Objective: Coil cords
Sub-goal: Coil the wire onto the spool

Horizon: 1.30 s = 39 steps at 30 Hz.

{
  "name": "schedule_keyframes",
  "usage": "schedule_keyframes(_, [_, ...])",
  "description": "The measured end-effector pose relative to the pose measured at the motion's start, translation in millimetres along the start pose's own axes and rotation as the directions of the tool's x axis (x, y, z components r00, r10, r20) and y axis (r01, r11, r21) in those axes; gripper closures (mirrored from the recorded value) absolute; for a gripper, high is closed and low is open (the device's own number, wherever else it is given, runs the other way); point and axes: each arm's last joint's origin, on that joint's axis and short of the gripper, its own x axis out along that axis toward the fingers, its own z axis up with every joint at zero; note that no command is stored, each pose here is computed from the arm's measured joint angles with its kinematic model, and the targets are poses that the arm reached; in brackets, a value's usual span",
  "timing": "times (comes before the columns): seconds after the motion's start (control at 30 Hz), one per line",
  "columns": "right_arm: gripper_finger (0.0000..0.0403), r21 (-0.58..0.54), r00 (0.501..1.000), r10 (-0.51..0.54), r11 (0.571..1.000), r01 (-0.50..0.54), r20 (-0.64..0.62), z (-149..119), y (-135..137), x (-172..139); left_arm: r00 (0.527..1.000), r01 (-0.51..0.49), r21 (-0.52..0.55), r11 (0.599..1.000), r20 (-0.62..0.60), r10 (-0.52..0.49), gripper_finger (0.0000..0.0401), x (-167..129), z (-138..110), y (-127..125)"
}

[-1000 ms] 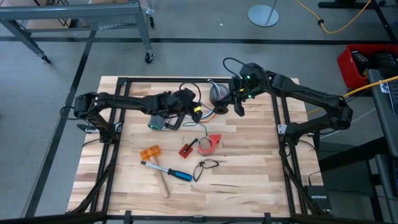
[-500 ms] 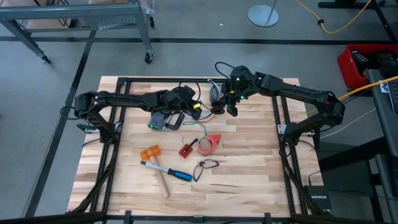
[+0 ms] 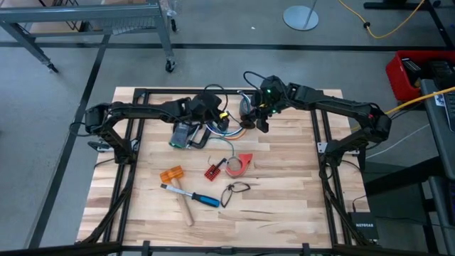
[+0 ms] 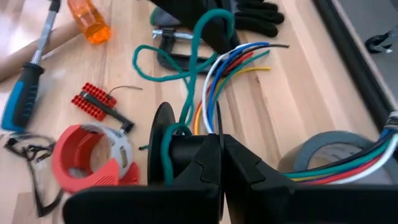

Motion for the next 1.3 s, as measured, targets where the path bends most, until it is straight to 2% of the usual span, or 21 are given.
schedule_keyframes(0.37, [0.0401, -0.005, 0.999, -0.035, 0.999, 0.035, 0.030, 3.4, -1.7, 0.4, 0.999, 0.037, -0.067, 0.997, -0.015, -0.038, 0.0401, 1.3, 6.2, 10.4])
schedule_keyframes(0.7, [0.0401, 0.004, 0.992, -0.082, 0.997, 0.082, 0.093, 10.1, -3.8, -0.2, 0.989, 0.126, -0.085, 0.988, 0.090, -0.118, 0.0401, 0.7, 18.8, 7.5])
schedule_keyframes(0.9, [0.0401, 0.029, 0.986, -0.121, 0.993, 0.118, 0.116, 12.7, -5.2, -0.6, 0.983, 0.167, -0.099, 0.981, 0.089, -0.159, 0.0401, 0.4, 19.8, 5.8])
schedule_keyframes(1.13, [0.0401, 0.046, 0.988, -0.149, 0.988, 0.146, 0.052, 6.9, -5.3, -0.1, 0.994, 0.107, -0.117, 0.987, 0.007, -0.107, 0.0401, 1.8, 14.0, 15.0])
schedule_keyframes(1.3, [0.0401, 0.053, 0.963, -0.270, 0.961, 0.270, 0.003, 3.7, -8.6, -0.7, 0.993, 0.027, -0.168, 0.985, -0.109, -0.046, 0.0401, 2.0, 5.7, 26.7])
